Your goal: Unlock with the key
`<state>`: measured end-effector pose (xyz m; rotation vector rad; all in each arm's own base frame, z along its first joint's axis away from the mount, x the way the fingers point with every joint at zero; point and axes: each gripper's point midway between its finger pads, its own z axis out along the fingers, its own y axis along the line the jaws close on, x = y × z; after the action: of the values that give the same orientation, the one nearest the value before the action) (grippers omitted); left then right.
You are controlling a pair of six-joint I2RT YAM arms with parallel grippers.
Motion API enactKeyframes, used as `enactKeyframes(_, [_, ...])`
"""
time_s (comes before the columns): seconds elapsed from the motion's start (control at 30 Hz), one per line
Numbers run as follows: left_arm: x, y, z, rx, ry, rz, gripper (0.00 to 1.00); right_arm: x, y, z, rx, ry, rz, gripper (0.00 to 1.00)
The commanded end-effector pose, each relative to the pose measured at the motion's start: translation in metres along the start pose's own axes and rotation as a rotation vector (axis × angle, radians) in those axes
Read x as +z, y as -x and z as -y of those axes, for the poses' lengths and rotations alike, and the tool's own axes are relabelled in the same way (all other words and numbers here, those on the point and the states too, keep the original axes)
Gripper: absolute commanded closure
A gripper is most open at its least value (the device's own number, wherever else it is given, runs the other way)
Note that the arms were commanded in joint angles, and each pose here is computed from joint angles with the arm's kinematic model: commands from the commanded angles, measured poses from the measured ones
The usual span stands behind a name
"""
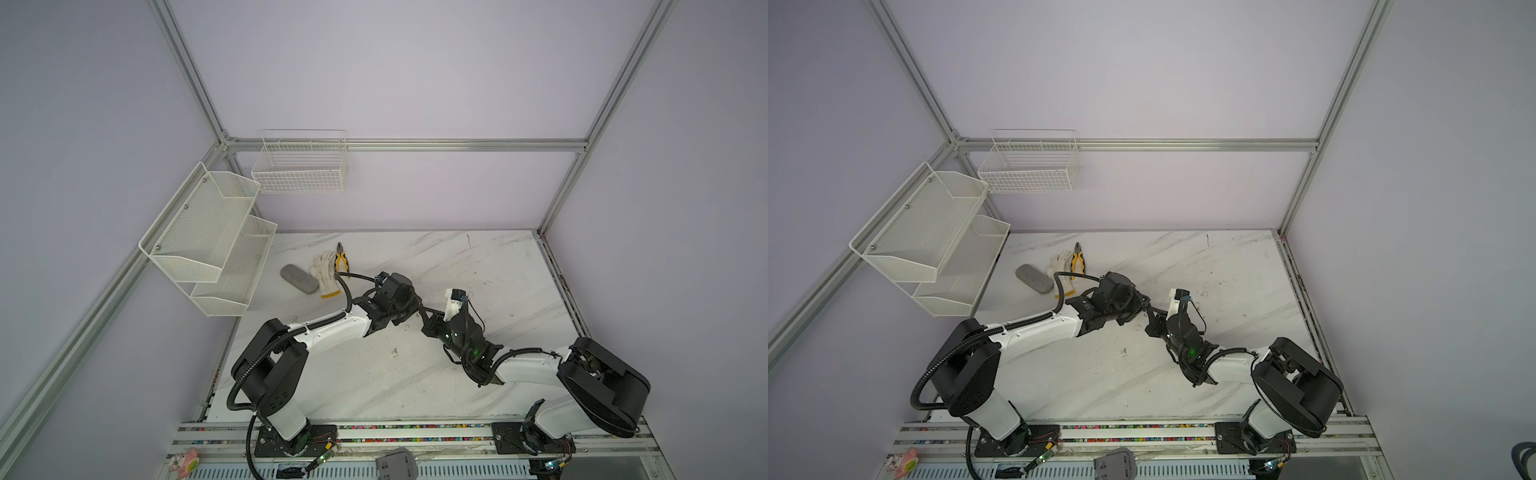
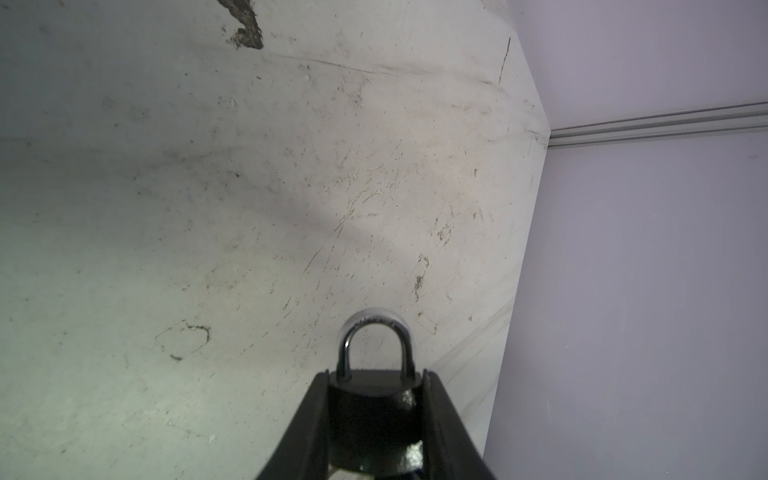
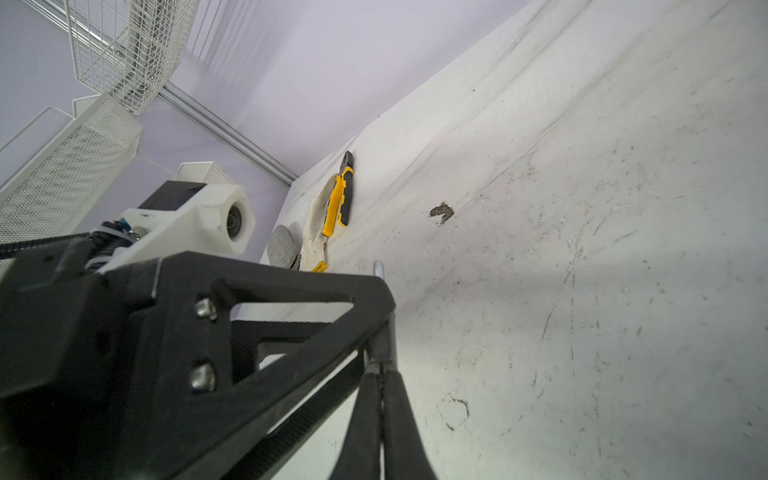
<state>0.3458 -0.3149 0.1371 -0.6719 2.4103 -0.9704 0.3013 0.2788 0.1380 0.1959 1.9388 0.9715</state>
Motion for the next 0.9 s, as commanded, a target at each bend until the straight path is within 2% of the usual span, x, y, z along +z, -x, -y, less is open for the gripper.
enactKeyframes(0.0, [-0.012,0.01,0.05,0.013,-0.125,0.038,1.0,-0.006,0.008,-0.005,0.03,0.003,0.044,1.0])
enactKeyframes(0.2, [-0.015,-0.002,0.066,-0.039,-0.182,-0.033,1.0,0.001,0.03,-0.008,0.108,0.029,0.198,1.0])
enactKeyframes(0.33, [-0.02,-0.004,0.072,-0.03,-0.193,-0.051,1.0,0.009,0.024,-0.017,0.14,0.113,0.211,1.0])
enactKeyframes(0.5, [-0.022,0.008,0.061,0.005,-0.17,0.028,1.0,0.008,0.02,-0.026,0.325,0.178,0.165,1.0])
enactKeyframes(0.63, [-0.032,0.022,0.071,0.023,-0.213,0.094,1.0,0.008,0.01,-0.03,0.55,0.247,0.102,1.0])
enactKeyframes(0.87, [-0.039,0.019,0.087,0.036,-0.3,0.102,1.0,0.006,0.003,-0.037,0.79,0.356,0.041,1.0])
